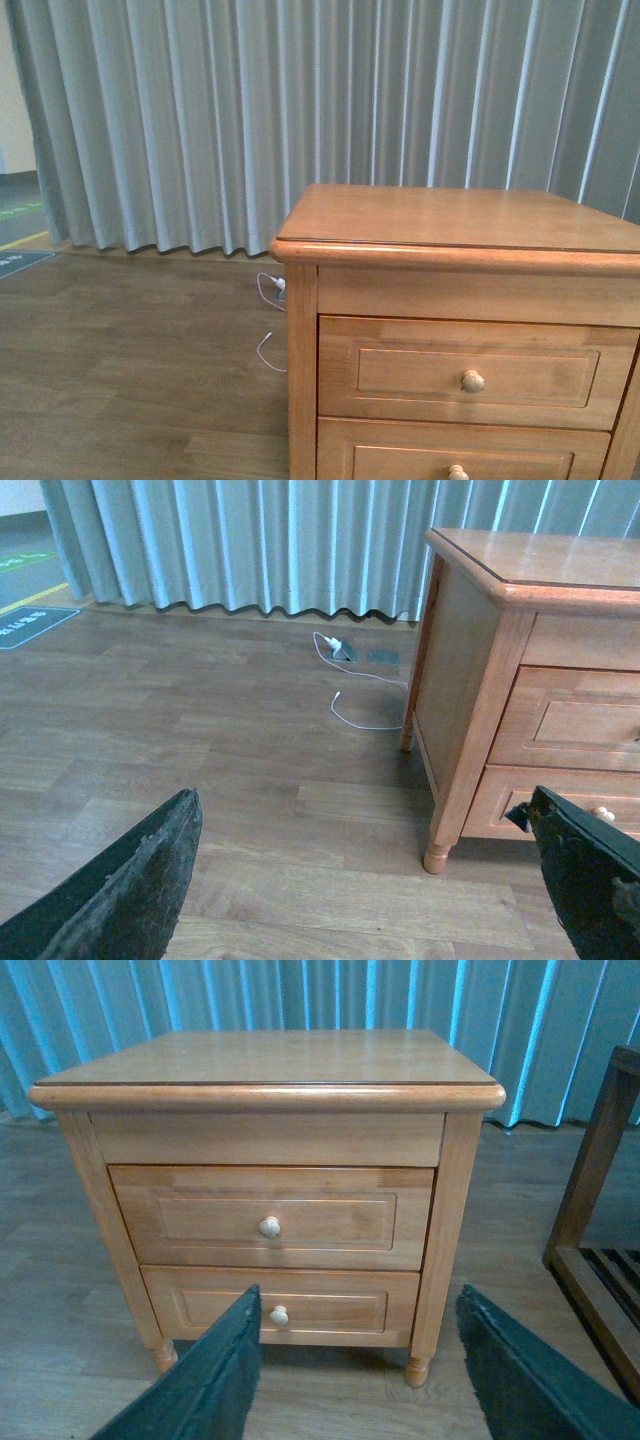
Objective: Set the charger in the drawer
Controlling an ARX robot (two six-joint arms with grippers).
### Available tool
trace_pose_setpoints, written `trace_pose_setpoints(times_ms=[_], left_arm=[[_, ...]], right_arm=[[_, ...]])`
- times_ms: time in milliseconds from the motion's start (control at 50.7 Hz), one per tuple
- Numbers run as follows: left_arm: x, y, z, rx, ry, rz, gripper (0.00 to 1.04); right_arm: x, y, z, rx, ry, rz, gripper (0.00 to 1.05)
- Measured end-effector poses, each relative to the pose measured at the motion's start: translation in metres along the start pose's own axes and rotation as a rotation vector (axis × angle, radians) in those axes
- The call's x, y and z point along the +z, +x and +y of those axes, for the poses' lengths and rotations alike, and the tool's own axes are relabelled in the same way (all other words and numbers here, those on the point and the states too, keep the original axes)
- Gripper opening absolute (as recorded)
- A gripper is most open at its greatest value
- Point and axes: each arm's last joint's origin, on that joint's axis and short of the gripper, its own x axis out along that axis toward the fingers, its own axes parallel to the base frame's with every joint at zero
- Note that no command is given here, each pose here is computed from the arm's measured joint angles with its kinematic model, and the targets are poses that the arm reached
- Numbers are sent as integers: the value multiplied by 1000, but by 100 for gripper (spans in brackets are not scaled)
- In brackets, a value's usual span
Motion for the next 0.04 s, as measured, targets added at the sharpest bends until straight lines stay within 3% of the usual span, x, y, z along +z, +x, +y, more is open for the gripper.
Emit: trace_pose_setpoints(times_ms=[39], left_arm=[[0,0,0,0,0,0,99]], right_arm=[[0,0,0,0,0,0,67]])
